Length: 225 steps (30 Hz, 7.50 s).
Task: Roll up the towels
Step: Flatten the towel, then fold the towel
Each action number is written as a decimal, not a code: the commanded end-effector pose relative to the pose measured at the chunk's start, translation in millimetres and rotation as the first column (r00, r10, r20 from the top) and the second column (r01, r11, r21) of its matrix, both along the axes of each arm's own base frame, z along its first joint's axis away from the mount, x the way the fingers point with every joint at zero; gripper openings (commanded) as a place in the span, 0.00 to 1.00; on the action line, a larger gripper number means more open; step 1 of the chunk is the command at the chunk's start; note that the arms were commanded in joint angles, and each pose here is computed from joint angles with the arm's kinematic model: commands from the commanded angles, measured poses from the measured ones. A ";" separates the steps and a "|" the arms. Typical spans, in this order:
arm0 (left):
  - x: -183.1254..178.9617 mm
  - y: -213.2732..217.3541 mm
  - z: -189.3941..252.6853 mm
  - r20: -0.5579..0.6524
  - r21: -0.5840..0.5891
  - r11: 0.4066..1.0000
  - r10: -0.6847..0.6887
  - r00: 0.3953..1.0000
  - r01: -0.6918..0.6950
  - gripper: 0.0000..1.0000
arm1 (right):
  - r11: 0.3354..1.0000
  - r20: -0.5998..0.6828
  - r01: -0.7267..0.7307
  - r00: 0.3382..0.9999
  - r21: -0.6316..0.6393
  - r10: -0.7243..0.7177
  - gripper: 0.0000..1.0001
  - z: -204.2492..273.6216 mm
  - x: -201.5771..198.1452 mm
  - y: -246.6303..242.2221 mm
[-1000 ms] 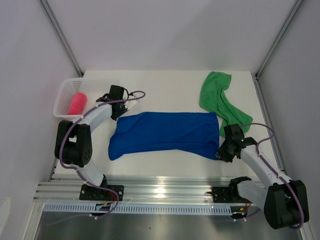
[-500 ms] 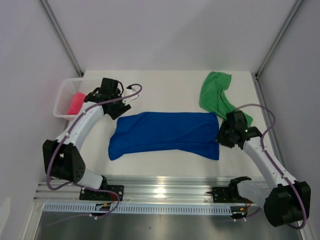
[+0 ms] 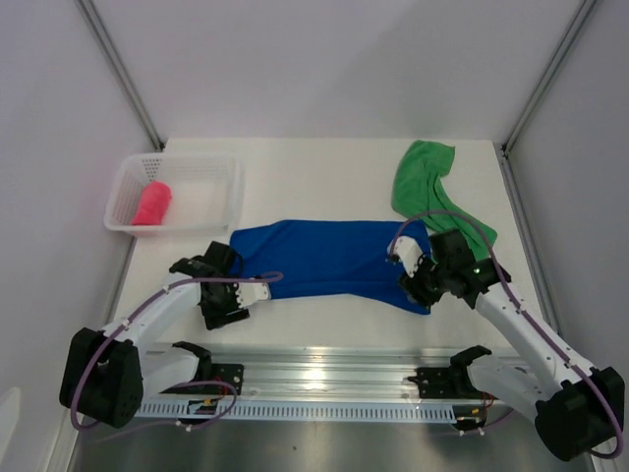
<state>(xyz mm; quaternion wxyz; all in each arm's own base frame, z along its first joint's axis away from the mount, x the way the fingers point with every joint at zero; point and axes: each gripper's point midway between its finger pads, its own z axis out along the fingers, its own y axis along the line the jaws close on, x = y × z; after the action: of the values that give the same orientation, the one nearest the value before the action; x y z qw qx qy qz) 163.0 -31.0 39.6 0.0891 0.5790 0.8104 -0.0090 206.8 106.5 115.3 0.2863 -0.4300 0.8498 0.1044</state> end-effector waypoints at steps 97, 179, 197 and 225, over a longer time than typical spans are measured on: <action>98.6 12.2 28.6 -0.025 -0.025 0.992 0.121 0.992 -0.122 0.11 | 0.929 -0.102 -0.122 0.991 -0.349 0.092 0.00 -37.7 97.4 -37.4; 153.7 12.0 74.9 0.220 -0.078 0.908 0.419 0.881 -0.412 0.50 | 0.575 -0.110 0.818 0.573 0.012 -0.812 0.33 4.0 127.2 -69.0; 72.4 17.4 -11.6 0.120 0.055 0.996 0.066 0.991 -0.073 0.55 | 0.211 -0.526 0.961 0.088 -0.179 -0.846 0.34 -98.5 31.2 -64.2; 54.2 37.1 -18.5 0.131 0.104 0.987 0.113 0.985 -0.127 0.01 | 0.121 -0.540 0.990 0.065 -0.067 -0.839 0.00 -82.0 13.7 -70.3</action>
<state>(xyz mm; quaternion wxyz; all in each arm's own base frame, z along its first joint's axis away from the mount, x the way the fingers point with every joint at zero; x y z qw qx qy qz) 229.6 6.7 20.3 0.1139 0.5362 0.8310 0.0948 222.7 41.0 23.0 0.1271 0.2935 0.9376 0.1365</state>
